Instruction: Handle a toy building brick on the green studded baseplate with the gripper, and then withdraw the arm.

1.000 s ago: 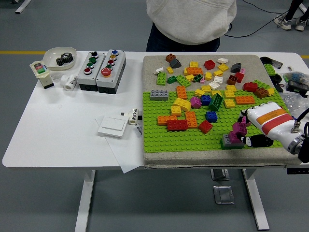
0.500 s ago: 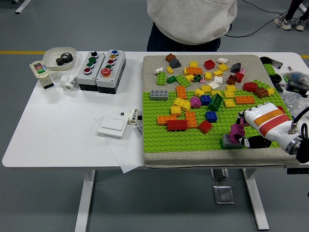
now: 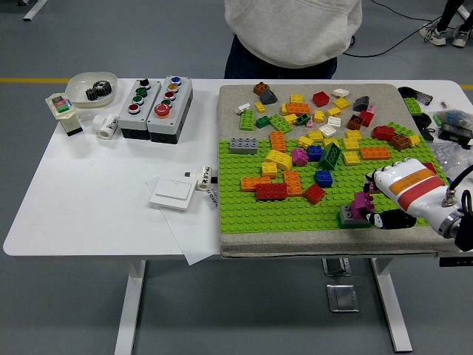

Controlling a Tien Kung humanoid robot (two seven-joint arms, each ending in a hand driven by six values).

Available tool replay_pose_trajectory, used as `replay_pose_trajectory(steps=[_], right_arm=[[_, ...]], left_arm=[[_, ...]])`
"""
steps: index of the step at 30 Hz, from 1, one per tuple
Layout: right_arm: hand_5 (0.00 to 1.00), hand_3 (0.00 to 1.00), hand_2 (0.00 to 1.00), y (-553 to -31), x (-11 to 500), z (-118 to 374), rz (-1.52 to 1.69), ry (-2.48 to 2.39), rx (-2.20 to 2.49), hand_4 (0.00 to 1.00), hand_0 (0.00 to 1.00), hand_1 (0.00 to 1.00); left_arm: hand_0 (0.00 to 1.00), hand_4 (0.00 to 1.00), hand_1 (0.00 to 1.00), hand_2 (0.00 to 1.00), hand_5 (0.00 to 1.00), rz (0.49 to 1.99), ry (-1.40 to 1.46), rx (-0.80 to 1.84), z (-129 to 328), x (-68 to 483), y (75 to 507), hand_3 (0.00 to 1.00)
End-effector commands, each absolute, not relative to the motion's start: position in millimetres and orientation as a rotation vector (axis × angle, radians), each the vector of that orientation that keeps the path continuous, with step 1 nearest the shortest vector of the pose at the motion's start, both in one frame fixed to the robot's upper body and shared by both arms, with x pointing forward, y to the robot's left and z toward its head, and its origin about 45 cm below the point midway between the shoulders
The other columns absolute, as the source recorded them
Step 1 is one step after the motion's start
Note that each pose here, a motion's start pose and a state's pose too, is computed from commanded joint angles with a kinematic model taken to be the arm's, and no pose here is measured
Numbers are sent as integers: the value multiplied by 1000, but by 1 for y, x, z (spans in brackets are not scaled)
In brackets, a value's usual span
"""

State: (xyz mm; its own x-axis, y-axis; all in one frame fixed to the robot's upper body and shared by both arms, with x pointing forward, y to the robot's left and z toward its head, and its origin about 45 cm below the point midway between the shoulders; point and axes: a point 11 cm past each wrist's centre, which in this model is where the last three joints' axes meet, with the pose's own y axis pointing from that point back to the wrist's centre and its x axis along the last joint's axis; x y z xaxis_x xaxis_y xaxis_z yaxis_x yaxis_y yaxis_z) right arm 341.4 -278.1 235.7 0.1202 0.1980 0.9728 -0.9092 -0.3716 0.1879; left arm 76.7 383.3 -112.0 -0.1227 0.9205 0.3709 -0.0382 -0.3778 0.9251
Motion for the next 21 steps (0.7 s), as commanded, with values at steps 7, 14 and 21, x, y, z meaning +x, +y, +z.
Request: replay_pose_trajectory(steps=[7,14,21], right_arm=[[447,526,528,-278,343,234,1447,-740,1424,773,217,384],[452,526,527,-276,342,238,1460,-750,1427,774,217,382],[454,526,525,-277,342,242,1471,-764,1429,774,212,379]], left_arm=[[602,563,688,650,613,1607,1040,1380,-112,77,383,549],[602,565,688,651,614,1606,1040,1380,-112,77,383,549],[602,565,688,651,615,1605,1040,1383,-112,76,384,548]])
